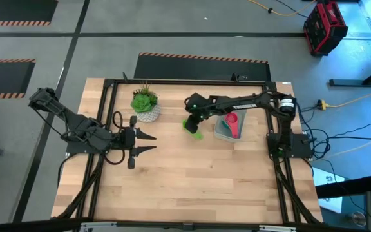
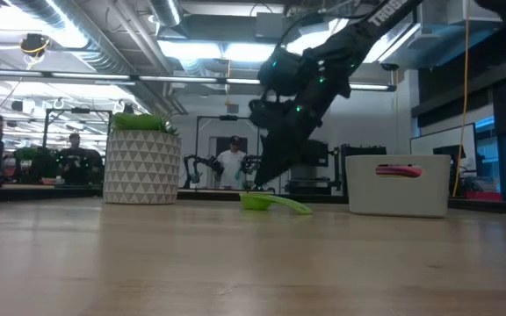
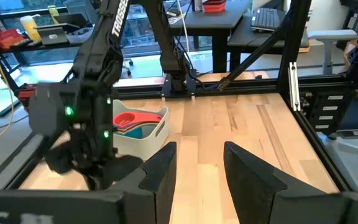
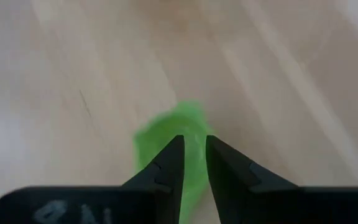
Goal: Nest measuring cups in basket
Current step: Stack the green measuring cup on top of the red measuring cup in the gray bin
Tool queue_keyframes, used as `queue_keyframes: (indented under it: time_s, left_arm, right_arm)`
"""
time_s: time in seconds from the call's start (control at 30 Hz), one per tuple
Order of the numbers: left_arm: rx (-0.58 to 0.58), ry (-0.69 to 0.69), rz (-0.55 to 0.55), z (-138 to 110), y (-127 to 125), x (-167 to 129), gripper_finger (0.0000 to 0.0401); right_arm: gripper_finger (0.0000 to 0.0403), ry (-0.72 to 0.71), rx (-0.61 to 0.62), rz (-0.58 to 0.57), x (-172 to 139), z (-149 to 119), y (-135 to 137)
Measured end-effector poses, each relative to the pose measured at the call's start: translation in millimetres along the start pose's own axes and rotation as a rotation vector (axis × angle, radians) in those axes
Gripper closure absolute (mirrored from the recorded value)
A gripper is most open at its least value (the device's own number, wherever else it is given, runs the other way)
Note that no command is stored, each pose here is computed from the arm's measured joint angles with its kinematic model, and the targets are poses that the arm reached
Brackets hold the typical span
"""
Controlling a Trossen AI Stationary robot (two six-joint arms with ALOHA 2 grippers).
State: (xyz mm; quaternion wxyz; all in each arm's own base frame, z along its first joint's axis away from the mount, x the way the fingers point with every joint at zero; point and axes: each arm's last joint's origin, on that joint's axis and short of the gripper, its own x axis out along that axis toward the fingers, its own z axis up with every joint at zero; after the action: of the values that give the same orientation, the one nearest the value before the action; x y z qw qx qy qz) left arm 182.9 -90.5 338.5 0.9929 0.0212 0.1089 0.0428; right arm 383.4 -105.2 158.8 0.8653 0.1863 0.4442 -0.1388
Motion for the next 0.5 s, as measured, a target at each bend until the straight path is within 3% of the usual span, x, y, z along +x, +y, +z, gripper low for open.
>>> queue_keyframes:
  time_s: [0.5]
  left_arm:
    - [0.000, 0.000, 0.000, 0, 0, 0, 0.0274]
  right_arm:
    - [0.0331, 0.046, -0.011, -0.048, 17, -2, -3]
